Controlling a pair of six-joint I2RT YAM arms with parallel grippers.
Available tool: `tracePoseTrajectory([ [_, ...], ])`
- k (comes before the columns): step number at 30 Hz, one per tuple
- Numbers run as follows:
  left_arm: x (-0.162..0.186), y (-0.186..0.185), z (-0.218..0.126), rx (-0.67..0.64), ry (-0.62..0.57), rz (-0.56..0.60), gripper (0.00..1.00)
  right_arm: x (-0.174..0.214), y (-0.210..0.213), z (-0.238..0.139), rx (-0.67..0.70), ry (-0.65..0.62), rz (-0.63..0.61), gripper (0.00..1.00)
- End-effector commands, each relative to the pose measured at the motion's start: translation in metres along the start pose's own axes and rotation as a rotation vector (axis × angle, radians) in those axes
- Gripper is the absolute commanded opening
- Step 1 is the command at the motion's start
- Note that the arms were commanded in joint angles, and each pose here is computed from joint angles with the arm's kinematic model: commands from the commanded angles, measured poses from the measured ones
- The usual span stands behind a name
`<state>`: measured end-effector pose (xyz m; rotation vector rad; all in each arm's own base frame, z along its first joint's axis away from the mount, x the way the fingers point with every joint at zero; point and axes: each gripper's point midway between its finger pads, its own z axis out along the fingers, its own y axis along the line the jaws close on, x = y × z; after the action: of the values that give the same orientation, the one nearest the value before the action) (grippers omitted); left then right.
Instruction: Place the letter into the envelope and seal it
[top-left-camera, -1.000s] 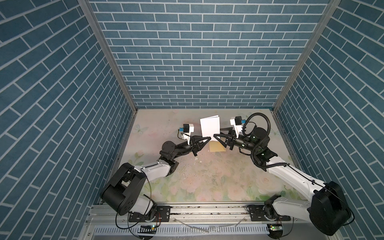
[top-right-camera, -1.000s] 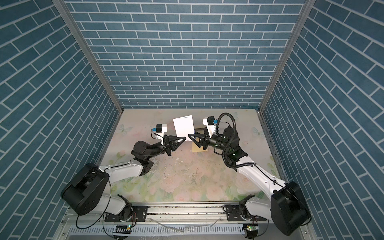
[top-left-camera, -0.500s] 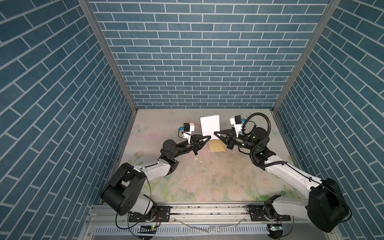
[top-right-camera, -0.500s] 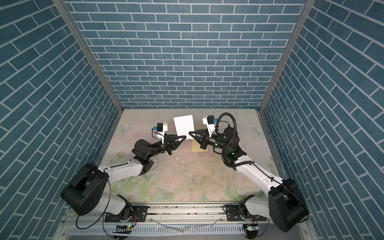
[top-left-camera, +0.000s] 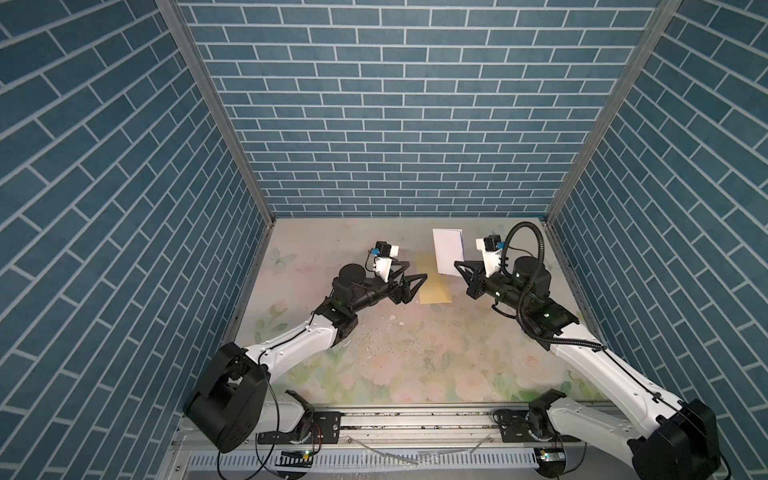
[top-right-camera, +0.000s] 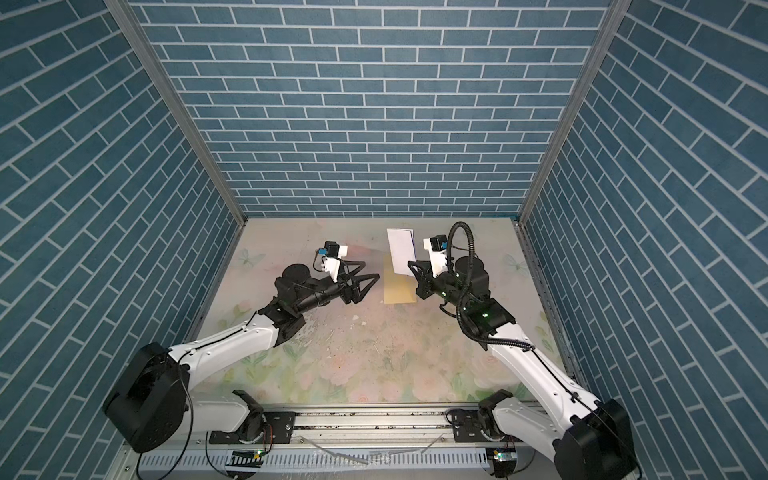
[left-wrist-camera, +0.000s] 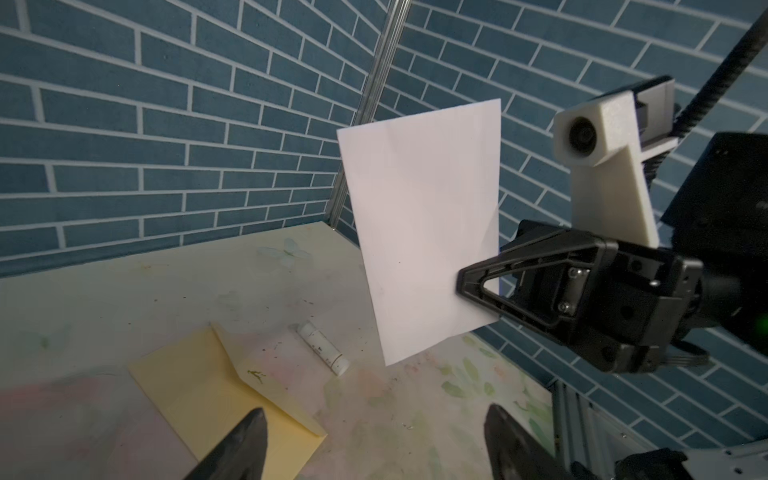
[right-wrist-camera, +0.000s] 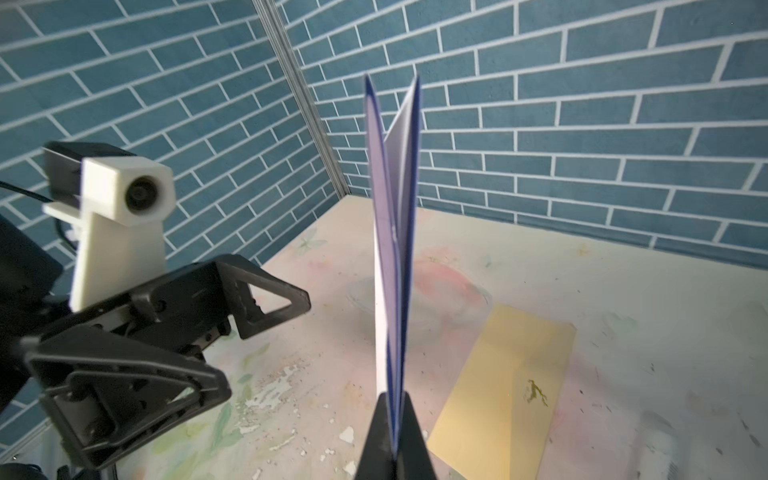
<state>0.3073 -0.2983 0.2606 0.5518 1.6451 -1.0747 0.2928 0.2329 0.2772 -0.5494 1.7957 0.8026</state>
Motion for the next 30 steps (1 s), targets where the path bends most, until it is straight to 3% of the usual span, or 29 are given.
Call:
tracePoseTrajectory([
  [1, 0.001, -0.002, 0.002, 0.013, -0.004, 0.045, 0.88, -0.008, 0.019, -0.007, -0.083, 0.018, -0.063, 0.0],
  [9, -0.013, -0.02, 0.005, 0.127, -0.068, 0.034, 0.9, -0.01, 0.059, -0.009, -0.339, -0.004, -0.048, 0.0],
  [14, -0.019, -0.029, 0.005, 0.189, -0.1, 0.016, 0.82, -0.012, 0.072, -0.007, -0.434, -0.008, -0.024, 0.0],
  [17, -0.022, -0.035, 0.005, 0.227, -0.112, 0.016, 0.66, -0.011, 0.071, -0.002, -0.443, -0.004, -0.009, 0.0],
  [23, -0.008, -0.025, 0.004, 0.188, -0.091, 0.005, 0.06, -0.01, 0.059, 0.009, -0.384, 0.001, 0.008, 0.0],
  [24, -0.007, -0.019, 0.004, 0.16, -0.082, -0.001, 0.0, -0.011, 0.055, 0.011, -0.361, 0.0, 0.007, 0.11],
  [26, -0.001, -0.005, 0.002, 0.079, -0.054, -0.012, 0.0, -0.011, 0.044, 0.014, -0.291, 0.005, 0.008, 0.42],
  [27, 0.003, 0.004, 0.0, 0.03, -0.037, -0.013, 0.0, -0.011, 0.035, 0.016, -0.232, 0.008, 0.007, 0.53],
  [30, 0.01, 0.027, -0.01, -0.13, 0.012, -0.019, 0.0, -0.003, -0.005, 0.022, -0.002, 0.044, 0.03, 0.68],
])
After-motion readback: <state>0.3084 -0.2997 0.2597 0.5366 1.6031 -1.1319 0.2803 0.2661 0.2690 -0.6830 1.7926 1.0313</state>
